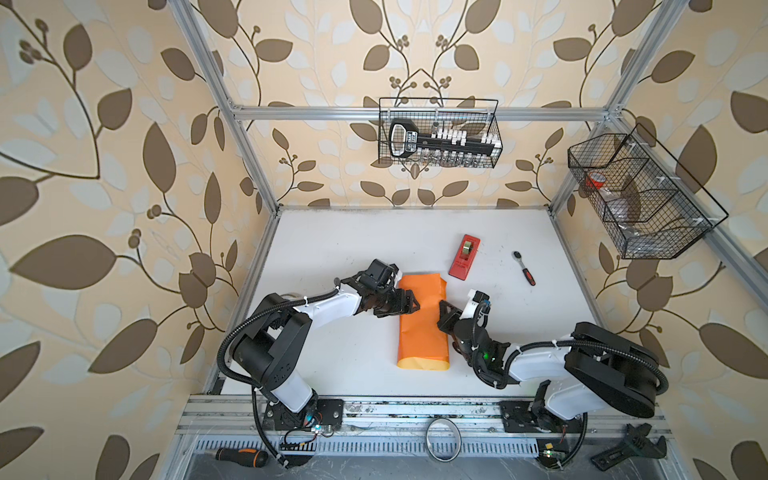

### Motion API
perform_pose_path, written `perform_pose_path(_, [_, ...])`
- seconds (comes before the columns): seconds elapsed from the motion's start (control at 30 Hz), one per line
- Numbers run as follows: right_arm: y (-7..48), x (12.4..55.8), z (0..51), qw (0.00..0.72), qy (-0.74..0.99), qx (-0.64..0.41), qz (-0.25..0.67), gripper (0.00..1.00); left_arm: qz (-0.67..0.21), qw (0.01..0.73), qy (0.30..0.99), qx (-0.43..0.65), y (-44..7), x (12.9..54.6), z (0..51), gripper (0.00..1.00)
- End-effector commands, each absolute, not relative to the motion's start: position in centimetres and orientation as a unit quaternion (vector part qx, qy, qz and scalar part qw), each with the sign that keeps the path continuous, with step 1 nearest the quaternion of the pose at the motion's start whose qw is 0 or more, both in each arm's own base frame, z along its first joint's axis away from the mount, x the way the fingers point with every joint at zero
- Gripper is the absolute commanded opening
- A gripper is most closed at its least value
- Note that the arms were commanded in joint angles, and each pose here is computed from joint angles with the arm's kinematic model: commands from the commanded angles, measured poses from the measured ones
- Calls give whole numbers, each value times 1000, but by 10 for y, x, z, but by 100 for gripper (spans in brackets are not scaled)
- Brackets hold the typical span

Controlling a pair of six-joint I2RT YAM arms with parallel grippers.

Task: Wrap the gift box in paper

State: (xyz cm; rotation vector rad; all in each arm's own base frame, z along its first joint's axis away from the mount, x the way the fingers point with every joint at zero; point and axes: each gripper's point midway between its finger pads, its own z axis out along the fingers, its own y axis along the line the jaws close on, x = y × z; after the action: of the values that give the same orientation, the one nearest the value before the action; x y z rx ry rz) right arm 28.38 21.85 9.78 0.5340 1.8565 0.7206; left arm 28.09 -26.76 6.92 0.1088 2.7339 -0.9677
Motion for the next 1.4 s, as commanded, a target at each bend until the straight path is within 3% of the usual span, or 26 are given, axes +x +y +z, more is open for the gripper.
perform_pose_path(0.0, [212,277,84,505,791,208,277,21,-261,65,963,24,-240,256,26,82])
perform_pose_path(0.37, [209,277,86,502,796,199,274,36,-262,66,963,24,-241,256,26,82])
perform_pose_path(1.07, [192,283,117,506,780,194,313,41,-261,65,963,25,-241,256,26,82])
perform_pose_path(1.37, [176,276,103,495,812,171,257,41,-261,63,963,24,-241,256,25,82])
